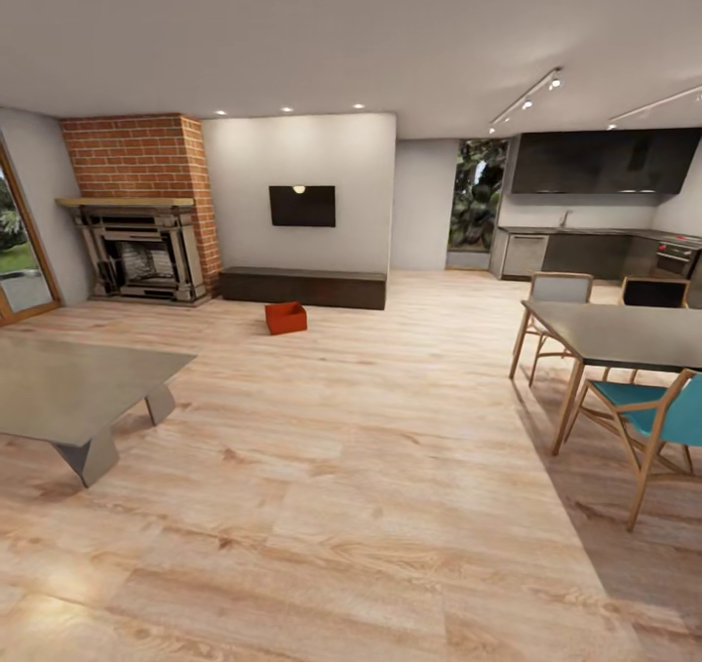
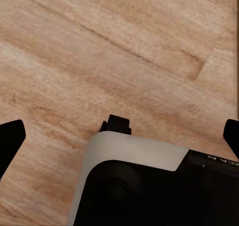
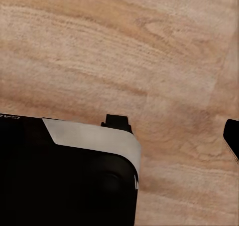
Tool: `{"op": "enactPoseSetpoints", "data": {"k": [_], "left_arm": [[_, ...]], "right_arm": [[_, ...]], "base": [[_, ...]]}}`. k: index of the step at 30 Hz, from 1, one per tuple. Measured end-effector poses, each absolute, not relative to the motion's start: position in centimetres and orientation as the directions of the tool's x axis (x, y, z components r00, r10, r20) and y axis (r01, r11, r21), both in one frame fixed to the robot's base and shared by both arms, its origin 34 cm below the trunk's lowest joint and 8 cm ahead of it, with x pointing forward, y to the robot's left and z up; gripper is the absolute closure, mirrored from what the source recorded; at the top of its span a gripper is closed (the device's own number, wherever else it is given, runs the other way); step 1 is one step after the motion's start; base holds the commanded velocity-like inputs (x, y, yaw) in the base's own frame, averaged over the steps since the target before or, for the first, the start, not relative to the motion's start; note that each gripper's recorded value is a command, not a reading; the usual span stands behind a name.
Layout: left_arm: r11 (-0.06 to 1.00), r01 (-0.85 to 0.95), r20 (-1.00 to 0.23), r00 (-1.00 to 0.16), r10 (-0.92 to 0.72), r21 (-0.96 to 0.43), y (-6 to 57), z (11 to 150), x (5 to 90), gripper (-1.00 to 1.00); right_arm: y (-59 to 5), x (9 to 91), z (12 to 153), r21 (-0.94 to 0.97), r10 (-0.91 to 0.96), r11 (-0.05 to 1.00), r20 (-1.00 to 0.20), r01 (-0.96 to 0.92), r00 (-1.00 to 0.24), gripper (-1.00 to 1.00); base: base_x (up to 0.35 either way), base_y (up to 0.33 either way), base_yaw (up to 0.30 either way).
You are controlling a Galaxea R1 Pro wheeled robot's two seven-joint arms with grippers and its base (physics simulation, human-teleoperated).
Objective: Move the two storage containers from the living room to the garage. In the garage, place one container on the floor and stack the other container on top of it (either order is fine).
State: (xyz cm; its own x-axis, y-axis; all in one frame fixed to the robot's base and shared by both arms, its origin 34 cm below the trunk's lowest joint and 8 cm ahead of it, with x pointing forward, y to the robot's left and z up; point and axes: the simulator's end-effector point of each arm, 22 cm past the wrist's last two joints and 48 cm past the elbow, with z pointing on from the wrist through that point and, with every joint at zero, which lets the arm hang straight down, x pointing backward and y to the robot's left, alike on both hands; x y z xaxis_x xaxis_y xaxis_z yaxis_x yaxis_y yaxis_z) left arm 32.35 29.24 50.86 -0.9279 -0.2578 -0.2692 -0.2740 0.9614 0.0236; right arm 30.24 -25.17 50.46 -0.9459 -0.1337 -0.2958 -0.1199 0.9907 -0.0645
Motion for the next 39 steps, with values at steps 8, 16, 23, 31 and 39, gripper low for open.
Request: {"op": "enactPoseSetpoints", "data": {"k": [8,16,23,31,39], "left_arm": [[0.962,-0.273,-0.269,-0.928,-0.257,0.024,29.23,50.86,32.34,-1.0],[0.962,-0.273,-0.268,-0.929,-0.257,0.024,29.26,50.85,32.32,-1.0],[0.962,-0.273,-0.268,-0.928,-0.257,0.025,29.34,50.86,32.32,-1.0],[0.962,-0.273,-0.268,-0.929,-0.257,0.025,29.35,50.86,32.32,-1.0],[0.962,-0.273,-0.268,-0.929,-0.257,0.025,29.35,50.86,32.32,-1.0]], "right_arm": [[-25.29,30.21,50.45,-0.058,-0.123,0.992,-0.296,-0.11,-0.947,-1.0],[-25.54,30.2,50.44,-0.058,-0.119,0.993,-0.295,-0.106,-0.948,-1.0],[-25.96,30.28,50.48,-0.074,-0.131,0.991,-0.296,-0.114,-0.946,-1.0],[-26.14,30.28,50.48,-0.079,-0.137,0.99,-0.296,-0.118,-0.945,-1.0],[-26.15,30.25,50.47,-0.079,-0.138,0.99,-0.294,-0.12,-0.946,-1.0]], "base": [[0.323,0.0,0.0],[0.323,0.0,0.0],[0.323,0.0,0.0],[0.323,0.0,0.0],[0.323,0.0,0.0]]}}
